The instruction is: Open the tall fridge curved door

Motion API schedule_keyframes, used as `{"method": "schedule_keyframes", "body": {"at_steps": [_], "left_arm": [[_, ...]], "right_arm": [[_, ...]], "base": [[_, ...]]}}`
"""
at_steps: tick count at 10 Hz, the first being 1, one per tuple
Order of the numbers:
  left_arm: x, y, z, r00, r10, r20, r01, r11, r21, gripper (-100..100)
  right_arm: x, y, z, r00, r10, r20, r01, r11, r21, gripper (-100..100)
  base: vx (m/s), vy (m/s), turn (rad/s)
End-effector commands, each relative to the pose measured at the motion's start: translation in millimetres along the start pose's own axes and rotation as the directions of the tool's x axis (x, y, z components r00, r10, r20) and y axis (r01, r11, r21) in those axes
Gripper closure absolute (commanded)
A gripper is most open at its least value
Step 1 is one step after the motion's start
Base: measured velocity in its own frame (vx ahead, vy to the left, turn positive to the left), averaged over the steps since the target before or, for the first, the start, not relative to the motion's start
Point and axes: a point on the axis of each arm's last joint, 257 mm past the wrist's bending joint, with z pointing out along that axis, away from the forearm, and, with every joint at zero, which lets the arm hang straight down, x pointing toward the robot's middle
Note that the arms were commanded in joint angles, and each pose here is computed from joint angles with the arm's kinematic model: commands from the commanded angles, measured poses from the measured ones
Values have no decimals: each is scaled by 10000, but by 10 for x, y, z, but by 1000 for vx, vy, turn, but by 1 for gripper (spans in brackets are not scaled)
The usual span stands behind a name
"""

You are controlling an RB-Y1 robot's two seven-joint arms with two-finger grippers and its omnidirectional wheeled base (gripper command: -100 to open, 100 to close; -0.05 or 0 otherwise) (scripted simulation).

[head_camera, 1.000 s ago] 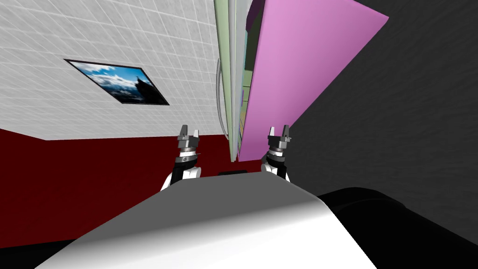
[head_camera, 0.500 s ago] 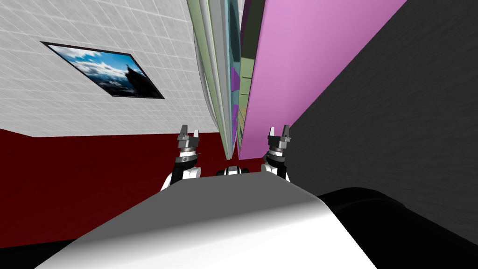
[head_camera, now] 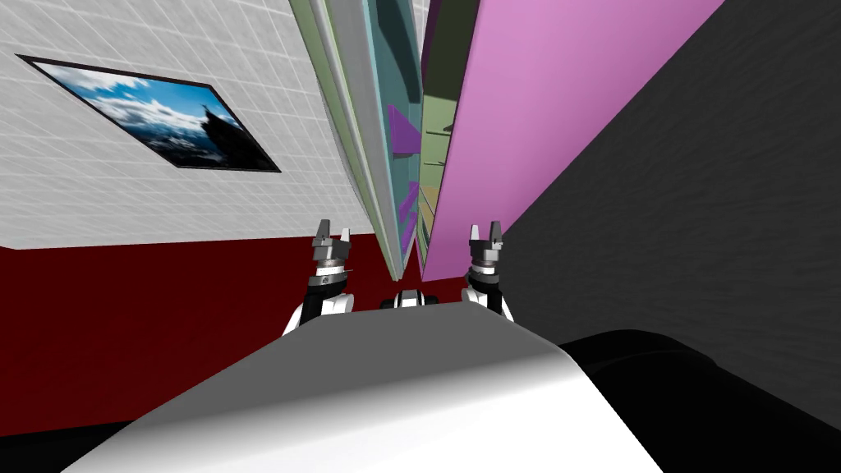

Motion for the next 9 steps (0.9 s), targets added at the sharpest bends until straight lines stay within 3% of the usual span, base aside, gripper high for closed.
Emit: {"method": "schedule_keyframes", "body": {"at_steps": [1,5,9], "left_arm": [[0,0,0,10000,1,0,-1,10000,-1,0],[0,0,0,10000,0,0,0,10000,-1,0],[0,0,0,10000,0,0,0,10000,-1,0]], "right_arm": [[14,-53,-14,9974,-701,-167,701,9975,-8,-100],[35,-145,-43,9800,-1946,-409,1945,9809,-79,-100],[53,-245,-76,9414,-3318,-615,3310,9434,-225,-100]], "base": [[33,50,-36],[38,65,-49],[42,82,-57]]}}
